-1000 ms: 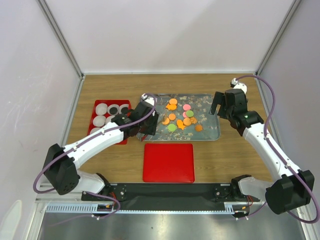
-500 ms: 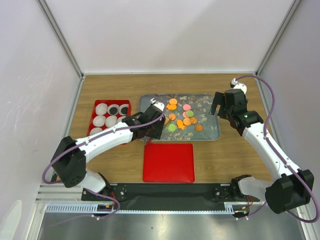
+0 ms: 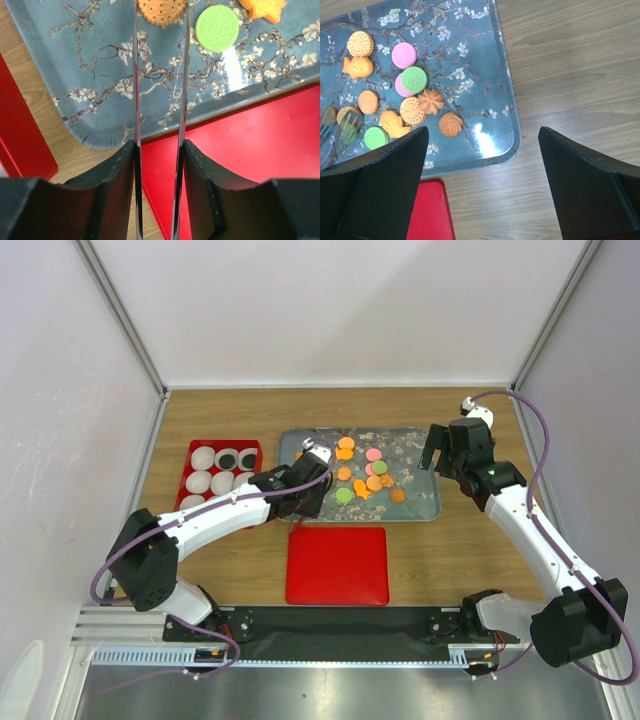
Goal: Pack the cookies
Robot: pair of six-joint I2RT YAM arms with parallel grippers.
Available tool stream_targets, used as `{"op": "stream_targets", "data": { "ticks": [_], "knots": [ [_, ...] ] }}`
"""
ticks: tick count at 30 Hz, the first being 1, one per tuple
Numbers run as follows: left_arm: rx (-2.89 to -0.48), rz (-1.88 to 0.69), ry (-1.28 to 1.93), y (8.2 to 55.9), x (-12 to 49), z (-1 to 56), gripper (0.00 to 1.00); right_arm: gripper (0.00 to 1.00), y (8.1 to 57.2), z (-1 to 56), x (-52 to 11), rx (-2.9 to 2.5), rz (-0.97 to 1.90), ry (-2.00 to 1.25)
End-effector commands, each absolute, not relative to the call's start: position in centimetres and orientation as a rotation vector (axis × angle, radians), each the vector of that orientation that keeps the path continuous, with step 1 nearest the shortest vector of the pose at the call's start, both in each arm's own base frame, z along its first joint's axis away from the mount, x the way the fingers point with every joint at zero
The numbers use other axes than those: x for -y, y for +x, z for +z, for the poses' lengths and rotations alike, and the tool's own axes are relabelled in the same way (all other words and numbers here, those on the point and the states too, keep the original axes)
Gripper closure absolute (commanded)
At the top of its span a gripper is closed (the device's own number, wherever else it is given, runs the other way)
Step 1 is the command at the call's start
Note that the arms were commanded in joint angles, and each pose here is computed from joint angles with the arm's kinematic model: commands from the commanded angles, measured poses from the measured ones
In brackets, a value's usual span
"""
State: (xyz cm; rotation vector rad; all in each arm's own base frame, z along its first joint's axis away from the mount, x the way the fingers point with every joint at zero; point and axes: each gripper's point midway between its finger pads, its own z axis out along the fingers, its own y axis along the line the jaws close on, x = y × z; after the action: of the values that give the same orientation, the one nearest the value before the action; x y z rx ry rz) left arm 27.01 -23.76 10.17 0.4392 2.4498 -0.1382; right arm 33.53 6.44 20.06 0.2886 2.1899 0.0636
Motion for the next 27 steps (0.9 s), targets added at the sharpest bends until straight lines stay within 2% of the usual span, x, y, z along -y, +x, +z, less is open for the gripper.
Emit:
{"op": "stream_targets", "data": {
  "ticks": [1, 12, 18, 27],
  "knots": [
    [-2.396, -0.139, 0.427, 28.0, 24.3, 11.4, 0.56, 0.02, 33.7, 20.7, -6.2, -2.176, 0.054, 0.278],
    [-2.263, -0.149, 0.304, 29.7, 20.5, 18.8, 0.58, 0.02, 33.5, 21.1, -6.2, -2.165, 0.057, 0.278],
    [-2.199, -0.099, 0.112, 30.8, 14.2, 22.1, 0.58, 0.02, 33.5, 21.0, -6.1, -2.166, 0.057, 0.278],
    [-2.210, 0.046, -0.231, 32.2, 3.4, 20.2, 0.57, 0.02, 33.7, 20.9, -6.5, -2.170, 0.077, 0.268]
  ]
}}
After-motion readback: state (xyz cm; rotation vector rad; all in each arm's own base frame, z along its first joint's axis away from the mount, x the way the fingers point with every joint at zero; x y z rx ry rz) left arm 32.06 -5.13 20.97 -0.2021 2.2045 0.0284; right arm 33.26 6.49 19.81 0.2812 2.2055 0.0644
